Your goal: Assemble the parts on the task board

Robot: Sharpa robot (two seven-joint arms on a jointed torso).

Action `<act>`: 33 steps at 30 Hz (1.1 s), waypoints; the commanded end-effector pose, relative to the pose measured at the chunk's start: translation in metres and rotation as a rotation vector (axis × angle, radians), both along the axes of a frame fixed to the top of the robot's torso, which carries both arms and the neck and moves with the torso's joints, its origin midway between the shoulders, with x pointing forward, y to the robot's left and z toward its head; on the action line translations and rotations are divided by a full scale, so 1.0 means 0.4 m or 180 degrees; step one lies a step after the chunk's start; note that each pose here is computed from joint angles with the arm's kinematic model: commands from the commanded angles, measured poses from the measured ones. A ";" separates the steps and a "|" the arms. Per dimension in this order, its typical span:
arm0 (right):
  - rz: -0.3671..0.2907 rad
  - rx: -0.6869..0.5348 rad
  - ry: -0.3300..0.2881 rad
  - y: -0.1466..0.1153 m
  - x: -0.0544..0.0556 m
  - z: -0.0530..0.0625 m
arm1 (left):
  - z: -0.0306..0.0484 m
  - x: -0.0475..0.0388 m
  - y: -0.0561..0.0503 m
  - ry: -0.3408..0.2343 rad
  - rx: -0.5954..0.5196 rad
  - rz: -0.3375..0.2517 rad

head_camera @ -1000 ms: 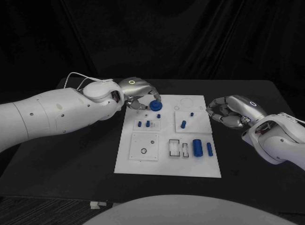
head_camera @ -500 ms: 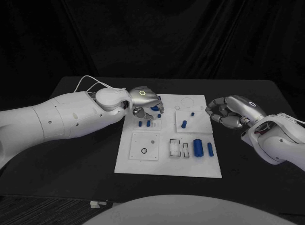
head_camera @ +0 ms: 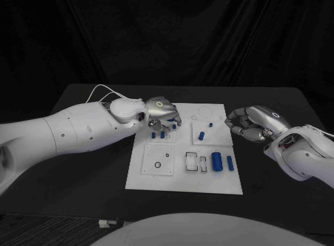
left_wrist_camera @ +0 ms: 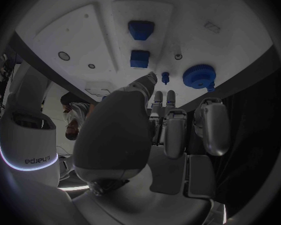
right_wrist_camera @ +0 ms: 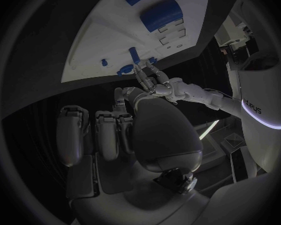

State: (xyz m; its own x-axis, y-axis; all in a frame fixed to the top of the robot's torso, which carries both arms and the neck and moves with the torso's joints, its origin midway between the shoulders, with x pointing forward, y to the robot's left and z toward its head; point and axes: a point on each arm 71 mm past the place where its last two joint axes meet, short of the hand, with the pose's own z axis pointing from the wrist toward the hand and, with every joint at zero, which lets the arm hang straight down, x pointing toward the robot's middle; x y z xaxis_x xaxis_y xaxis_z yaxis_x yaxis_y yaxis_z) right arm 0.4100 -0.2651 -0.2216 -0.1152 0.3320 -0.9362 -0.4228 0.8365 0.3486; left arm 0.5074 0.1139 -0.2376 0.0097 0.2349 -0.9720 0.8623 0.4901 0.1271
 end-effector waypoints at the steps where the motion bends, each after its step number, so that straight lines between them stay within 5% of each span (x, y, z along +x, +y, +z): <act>1: -0.0007 -0.0013 0.0014 -0.002 -0.001 -0.003 | 0.002 0.001 -0.008 -0.0075 -0.0045 -0.0004; 21: -0.0028 -0.0049 0.0074 -0.004 0.001 -0.011 | -0.012 0.023 -0.030 -0.0008 0.0085 0.0099; 33: -0.0029 -0.0051 0.0080 -0.003 0.001 -0.013 | -0.038 0.022 -0.045 0.0080 0.0152 0.0107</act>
